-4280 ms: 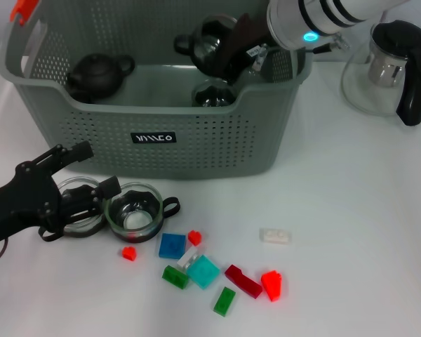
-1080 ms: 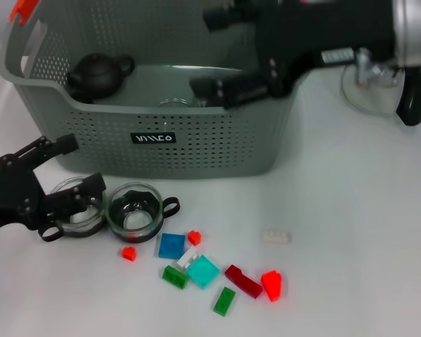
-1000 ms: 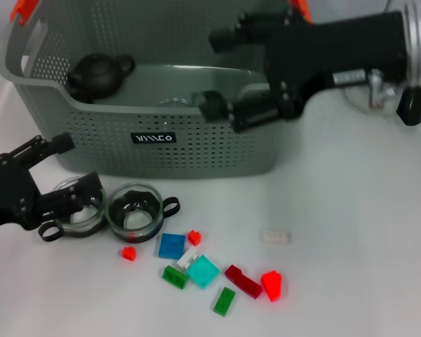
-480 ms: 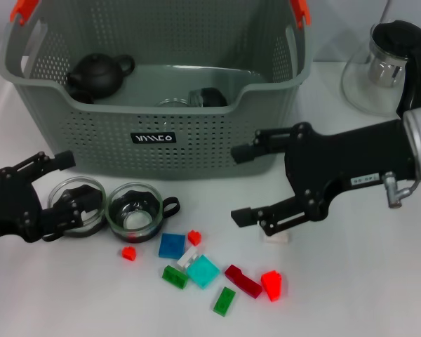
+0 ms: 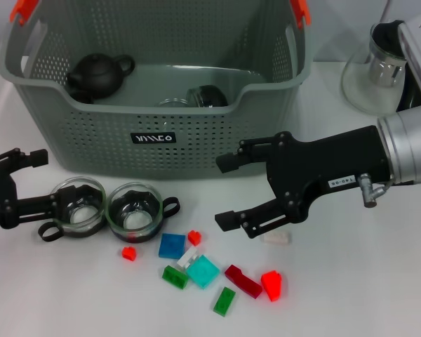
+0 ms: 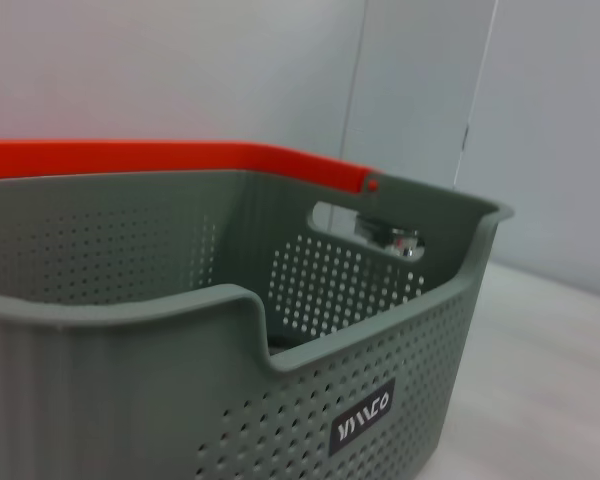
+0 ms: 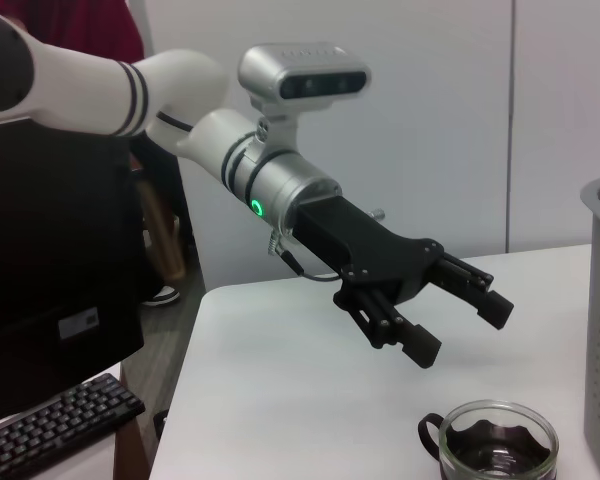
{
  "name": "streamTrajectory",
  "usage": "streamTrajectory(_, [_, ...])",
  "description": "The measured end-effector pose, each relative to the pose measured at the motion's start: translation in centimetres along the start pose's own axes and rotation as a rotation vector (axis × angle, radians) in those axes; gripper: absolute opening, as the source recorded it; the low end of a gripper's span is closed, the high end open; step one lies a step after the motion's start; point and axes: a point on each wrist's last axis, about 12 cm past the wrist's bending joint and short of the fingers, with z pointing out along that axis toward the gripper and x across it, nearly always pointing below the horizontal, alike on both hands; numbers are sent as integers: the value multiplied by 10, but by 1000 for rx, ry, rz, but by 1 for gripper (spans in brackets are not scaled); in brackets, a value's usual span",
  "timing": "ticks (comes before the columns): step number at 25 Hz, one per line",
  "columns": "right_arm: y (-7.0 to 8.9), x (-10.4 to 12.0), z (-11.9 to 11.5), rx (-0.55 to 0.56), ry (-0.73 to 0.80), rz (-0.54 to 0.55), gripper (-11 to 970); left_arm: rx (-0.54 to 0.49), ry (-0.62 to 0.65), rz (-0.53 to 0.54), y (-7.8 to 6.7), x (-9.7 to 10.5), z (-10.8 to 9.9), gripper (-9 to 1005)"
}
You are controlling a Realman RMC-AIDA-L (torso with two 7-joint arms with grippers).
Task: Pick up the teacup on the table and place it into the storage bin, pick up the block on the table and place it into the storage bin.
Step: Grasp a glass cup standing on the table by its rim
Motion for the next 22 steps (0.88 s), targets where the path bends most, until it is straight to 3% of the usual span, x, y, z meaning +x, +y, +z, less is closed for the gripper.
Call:
streamTrajectory(5, [-5, 0, 4, 6, 4, 11, 930, 19, 57, 65, 3, -9, -1, 930])
streamTrajectory(13, [-12, -6, 8, 16, 56, 36, 929, 159, 164, 198, -6, -31, 13, 932])
streamTrajectory(22, [-17, -1, 18, 24, 195, 52, 930, 244, 359, 252, -10, -52, 26, 931])
